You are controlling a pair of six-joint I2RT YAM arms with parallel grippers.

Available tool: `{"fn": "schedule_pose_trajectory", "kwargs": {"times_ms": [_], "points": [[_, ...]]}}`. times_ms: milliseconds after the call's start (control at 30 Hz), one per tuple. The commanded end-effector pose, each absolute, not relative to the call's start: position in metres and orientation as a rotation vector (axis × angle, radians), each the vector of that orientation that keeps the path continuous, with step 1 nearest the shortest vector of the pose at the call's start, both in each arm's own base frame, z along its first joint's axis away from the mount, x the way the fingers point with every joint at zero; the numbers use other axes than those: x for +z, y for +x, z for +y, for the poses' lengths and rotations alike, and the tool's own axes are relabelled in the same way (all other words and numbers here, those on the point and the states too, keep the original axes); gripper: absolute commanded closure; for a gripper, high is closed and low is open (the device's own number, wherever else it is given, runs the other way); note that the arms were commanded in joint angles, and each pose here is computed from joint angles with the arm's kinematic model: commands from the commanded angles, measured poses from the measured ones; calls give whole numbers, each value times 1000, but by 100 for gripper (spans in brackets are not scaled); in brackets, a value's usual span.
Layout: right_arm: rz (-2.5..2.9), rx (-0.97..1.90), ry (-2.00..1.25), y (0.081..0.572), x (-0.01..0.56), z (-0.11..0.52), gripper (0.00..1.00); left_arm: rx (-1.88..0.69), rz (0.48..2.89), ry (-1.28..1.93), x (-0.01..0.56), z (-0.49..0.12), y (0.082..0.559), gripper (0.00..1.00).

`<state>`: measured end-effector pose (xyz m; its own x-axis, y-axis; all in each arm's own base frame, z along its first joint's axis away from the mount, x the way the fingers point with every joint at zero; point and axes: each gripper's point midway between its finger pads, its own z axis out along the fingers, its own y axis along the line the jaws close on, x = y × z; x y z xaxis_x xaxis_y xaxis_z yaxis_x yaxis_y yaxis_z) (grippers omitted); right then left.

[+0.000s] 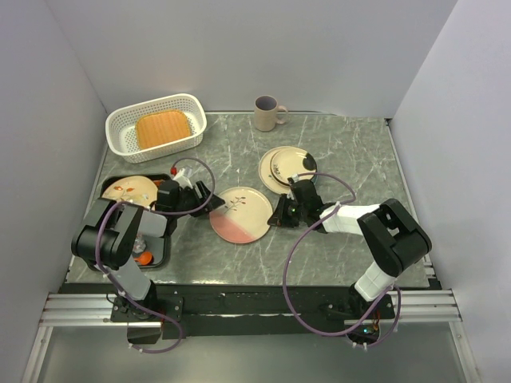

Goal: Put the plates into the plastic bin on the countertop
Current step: Pick up the plate at the center of the board.

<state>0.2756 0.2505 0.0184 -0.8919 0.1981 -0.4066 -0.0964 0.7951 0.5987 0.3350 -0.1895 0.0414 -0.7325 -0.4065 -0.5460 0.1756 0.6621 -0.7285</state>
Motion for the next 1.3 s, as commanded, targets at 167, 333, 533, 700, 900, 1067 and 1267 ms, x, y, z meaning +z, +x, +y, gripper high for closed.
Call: {"fn": "schedule_pose_trajectory", "kwargs": {"times_ms": [167,333,533,700,900,1067,1267], "points": [[2513,935,-4,273,19,268,95,-1397,2226,115,53,-237,267,35],[2517,936,-4,273,17,269,97,-1494,2156,223,69,-249,255,34],[2514,933,-8,271,18,268,97,-1631,2071,300,84,-260,242,39],[2504,935,-11,271,20,268,98,-1734,2015,348,96,-264,229,38],[2497,943,-18,271,22,268,98,-1758,2025,349,95,-265,227,45],[2484,947,-25,271,26,268,98,-1858,1987,370,105,-267,217,54],[2472,949,-27,271,29,267,98,-1916,1971,369,105,-268,215,86]]}}
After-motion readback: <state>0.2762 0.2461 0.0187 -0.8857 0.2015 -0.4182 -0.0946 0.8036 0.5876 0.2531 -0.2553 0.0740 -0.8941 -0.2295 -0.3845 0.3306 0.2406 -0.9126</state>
